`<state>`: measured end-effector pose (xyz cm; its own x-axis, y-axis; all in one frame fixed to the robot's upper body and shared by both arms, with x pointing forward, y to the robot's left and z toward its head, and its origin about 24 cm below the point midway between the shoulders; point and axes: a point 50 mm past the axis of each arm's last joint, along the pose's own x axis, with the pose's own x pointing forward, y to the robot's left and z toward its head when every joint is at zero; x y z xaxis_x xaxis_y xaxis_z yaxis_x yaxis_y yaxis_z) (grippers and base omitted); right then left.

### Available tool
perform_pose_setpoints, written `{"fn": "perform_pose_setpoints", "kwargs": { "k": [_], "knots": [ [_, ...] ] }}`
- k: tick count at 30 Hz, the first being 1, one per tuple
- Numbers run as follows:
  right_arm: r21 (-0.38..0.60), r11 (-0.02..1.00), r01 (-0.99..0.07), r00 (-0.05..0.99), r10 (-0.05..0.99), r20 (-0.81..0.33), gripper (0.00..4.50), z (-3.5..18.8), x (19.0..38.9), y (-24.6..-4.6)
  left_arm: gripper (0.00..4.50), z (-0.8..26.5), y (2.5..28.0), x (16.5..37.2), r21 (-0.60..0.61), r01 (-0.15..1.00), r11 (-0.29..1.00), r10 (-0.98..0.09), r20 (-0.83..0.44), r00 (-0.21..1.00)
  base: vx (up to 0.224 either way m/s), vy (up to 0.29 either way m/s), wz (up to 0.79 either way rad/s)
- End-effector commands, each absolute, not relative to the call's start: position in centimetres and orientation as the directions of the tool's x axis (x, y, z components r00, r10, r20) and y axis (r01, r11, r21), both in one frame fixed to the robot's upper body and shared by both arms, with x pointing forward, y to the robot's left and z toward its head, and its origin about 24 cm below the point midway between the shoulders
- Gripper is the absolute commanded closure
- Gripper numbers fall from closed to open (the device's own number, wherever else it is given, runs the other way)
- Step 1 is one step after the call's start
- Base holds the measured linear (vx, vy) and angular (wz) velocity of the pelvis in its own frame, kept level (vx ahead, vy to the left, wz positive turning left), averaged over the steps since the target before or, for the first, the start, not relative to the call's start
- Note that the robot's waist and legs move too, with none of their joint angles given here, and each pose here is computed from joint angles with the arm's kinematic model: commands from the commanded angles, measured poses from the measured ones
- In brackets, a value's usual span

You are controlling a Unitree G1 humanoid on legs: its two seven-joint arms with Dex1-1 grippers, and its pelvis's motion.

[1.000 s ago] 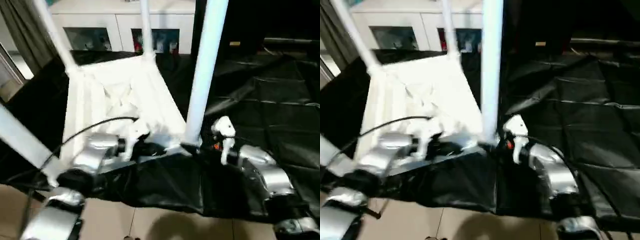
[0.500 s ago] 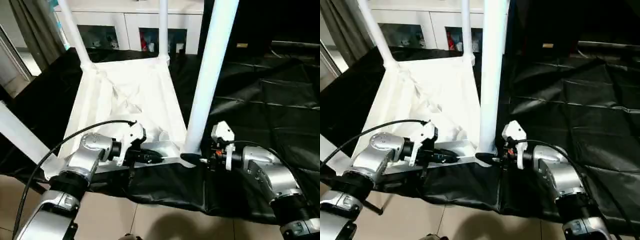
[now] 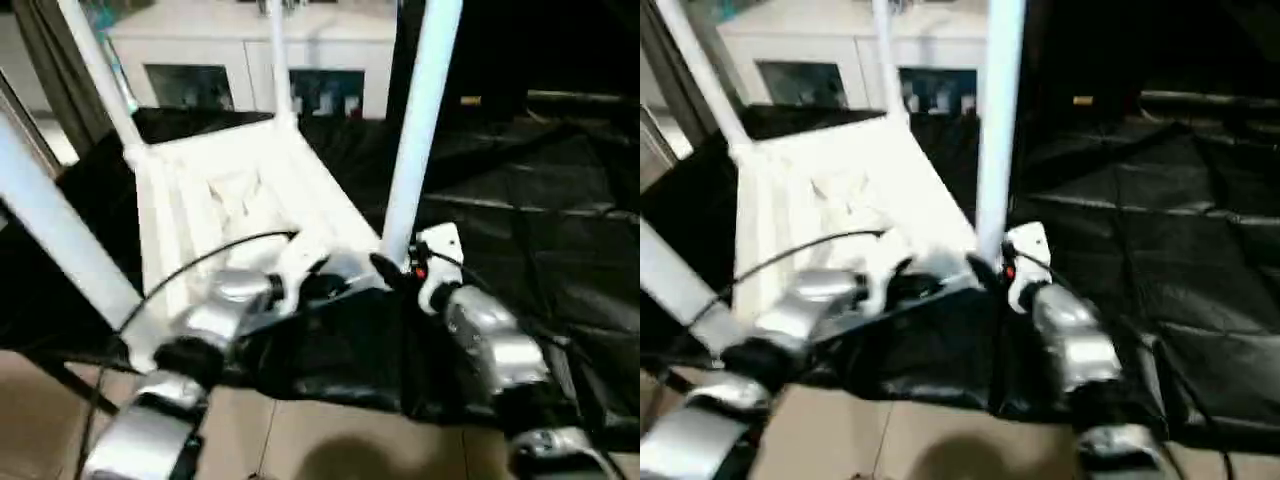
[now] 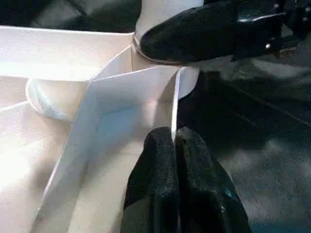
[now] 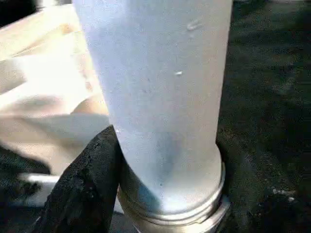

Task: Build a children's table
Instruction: Rotate leg to tighten

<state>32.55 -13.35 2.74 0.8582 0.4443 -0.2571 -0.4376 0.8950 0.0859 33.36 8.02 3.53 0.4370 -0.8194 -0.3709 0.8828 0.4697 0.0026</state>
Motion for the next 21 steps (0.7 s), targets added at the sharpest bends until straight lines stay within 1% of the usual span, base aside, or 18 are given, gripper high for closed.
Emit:
{"fn": "perform_pose_setpoints", "kwargs": {
  "k": [1,2,3,4,5,6,7,8,9,11,13,14,17,19,21],
  "knots": [
    [0.114,0.857,-0.503,0.762,0.502,-0.409,1.88,-1.1,30.4,-10.6,4.50,5.0,5.4,33.8,0.006,0.874,0.486,-0.841,-0.268,0.470,0.000,0.000,0.00],
    [0.112,0.848,-0.519,0.758,0.516,-0.399,1.88,-1.0,30.4,-10.2,4.50,5.0,5.2,33.8,0.005,0.877,0.480,-0.845,-0.265,0.464,0.000,0.000,0.00],
    [0.128,0.827,-0.547,0.746,0.551,-0.374,1.53,-0.8,30.3,-9.7,4.50,5.0,4.9,33.6,0.004,0.888,0.459,-0.857,-0.263,0.444,0.000,0.000,0.00],
    [0.147,0.816,-0.559,0.741,0.571,-0.354,1.32,-0.5,30.3,-9.5,4.50,5.1,4.7,33.5,0.005,0.895,0.447,-0.863,-0.262,0.432,0.000,0.000,0.00],
    [0.166,0.805,-0.569,0.733,0.588,-0.341,1.32,-0.3,30.3,-9.4,4.50,5.0,4.7,33.5,0.005,0.898,0.440,-0.866,-0.263,0.426,0.000,0.000,0.00],
    [0.176,0.792,-0.585,0.722,0.607,-0.332,1.16,-0.2,30.2,-9.4,4.50,5.0,4.9,33.4,0.006,0.904,0.428,-0.870,-0.268,0.414,0.000,0.000,0.00],
    [0.179,0.785,-0.593,0.716,0.616,-0.329,1.14,-0.1,30.2,-9.4,4.50,5.0,5.0,33.4,0.008,0.906,0.423,-0.872,-0.270,0.409,0.000,0.000,0.00],
    [0.157,0.765,-0.625,0.699,0.638,-0.323,1.09,0.2,30.1,-9.5,4.50,4.9,5.3,33.3,0.009,0.912,0.410,-0.875,-0.278,0.396,0.000,0.000,0.00],
    [0.140,0.751,-0.645,0.689,0.651,-0.320,0.85,0.3,30.1,-9.5,4.50,4.8,5.4,33.3,0.010,0.915,0.403,-0.877,-0.283,0.389,0.000,0.000,0.00],
    [0.128,0.736,-0.665,0.676,0.666,-0.316,0.85,0.4,30.0,-9.6,4.50,4.7,5.7,33.3,0.010,0.919,0.393,-0.879,-0.289,0.379,0.000,0.000,0.00],
    [0.122,0.662,-0.739,0.612,0.736,-0.288,0.85,1.2,29.8,-10.5,4.50,4.5,6.9,32.8,0.006,0.947,0.320,-0.895,-0.327,0.305,0.000,0.000,0.00],
    [0.115,0.607,-0.786,0.563,0.780,-0.273,0.85,1.8,29.7,-11.3,4.50,4.3,7.9,32.5,0.000,0.964,0.264,-0.901,-0.357,0.247,0.000,0.000,0.00],
    [0.110,0.580,-0.807,0.537,0.799,-0.270,0.85,2.1,29.6,-11.6,4.50,4.2,8.5,32.3,-0.003,0.972,0.236,-0.901,-0.374,0.218,0.000,0.000,0.00],
    [0.120,0.496,-0.860,0.457,0.853,-0.252,0.85,3.0,29.3,-12.7,4.50,4.1,10.3,31.8,-0.020,0.985,0.174,-0.901,-0.407,0.151,0.000,0.000,0.00],
    [0.126,0.433,-0.892,0.391,0.882,-0.261,0.85,3.4,28.9,-13.5,4.50,4.3,11.5,31.7,-0.025,0.988,0.154,-0.899,-0.419,0.130,0.026,0.000,-0.01]
  ]
}}
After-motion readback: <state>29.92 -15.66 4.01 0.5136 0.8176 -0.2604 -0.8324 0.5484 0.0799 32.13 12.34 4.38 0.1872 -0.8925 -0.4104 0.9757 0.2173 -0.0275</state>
